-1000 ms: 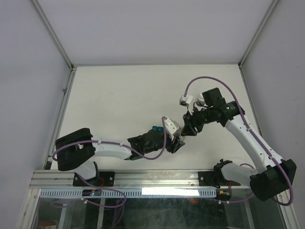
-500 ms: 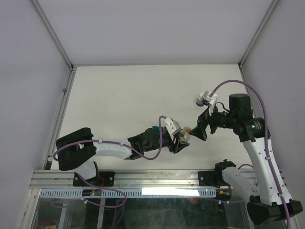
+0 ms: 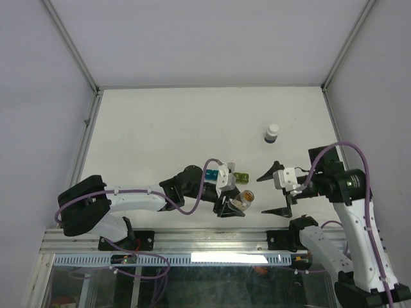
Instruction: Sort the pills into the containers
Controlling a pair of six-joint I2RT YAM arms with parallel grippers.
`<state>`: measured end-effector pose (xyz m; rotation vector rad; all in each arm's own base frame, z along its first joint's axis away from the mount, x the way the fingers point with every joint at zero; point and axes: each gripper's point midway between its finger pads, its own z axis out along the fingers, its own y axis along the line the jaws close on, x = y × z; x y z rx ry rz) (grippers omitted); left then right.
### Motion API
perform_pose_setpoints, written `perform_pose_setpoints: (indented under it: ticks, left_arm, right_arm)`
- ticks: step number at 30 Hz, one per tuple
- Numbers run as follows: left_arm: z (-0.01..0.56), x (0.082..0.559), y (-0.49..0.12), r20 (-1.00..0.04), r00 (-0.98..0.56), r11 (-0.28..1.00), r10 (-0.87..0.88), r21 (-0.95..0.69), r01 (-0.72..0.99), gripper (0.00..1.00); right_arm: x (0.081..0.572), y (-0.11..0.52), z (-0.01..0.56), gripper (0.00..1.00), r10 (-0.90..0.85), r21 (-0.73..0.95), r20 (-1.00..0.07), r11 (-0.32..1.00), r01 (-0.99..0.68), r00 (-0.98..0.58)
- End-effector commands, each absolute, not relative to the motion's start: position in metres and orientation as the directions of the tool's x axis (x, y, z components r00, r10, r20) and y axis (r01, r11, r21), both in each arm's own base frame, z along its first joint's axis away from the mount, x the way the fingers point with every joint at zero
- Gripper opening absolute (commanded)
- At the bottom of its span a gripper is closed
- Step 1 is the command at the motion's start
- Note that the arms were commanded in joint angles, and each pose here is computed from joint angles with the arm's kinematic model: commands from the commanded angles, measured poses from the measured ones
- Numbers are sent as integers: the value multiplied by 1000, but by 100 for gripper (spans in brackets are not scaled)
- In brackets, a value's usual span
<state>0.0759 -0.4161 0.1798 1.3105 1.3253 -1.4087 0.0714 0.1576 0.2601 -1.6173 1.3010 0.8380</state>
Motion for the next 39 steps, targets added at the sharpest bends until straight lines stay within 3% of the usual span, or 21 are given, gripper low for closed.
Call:
perform_pose_setpoints:
  ticks: [1, 22, 30, 35, 39]
  left_arm:
    - [200, 67, -412, -994, -90, -271, 69, -105, 957, 0]
    - [196, 73, -428, -990, -95, -298, 104, -122, 947, 0]
    - [197, 77, -429, -991, -98, -278, 95, -121, 953, 0]
    - [207, 105, -433, -996, -84, -103, 39, -88, 991, 0]
    - [216, 158, -429, -999, -43, 248, -2, -42, 968, 0]
  right_arm:
    - [74, 174, 258, 96, -296, -184, -924, -215, -959, 243]
    - [81, 191, 235, 69, -365, -82, -917, -225, -971, 162]
    - [84, 189, 231, 40, -411, -53, -902, -203, -978, 135]
    - [95, 189, 228, 28, -468, 48, -884, -96, -994, 3]
    - [131, 184, 218, 25, -549, 169, -802, 171, -971, -236]
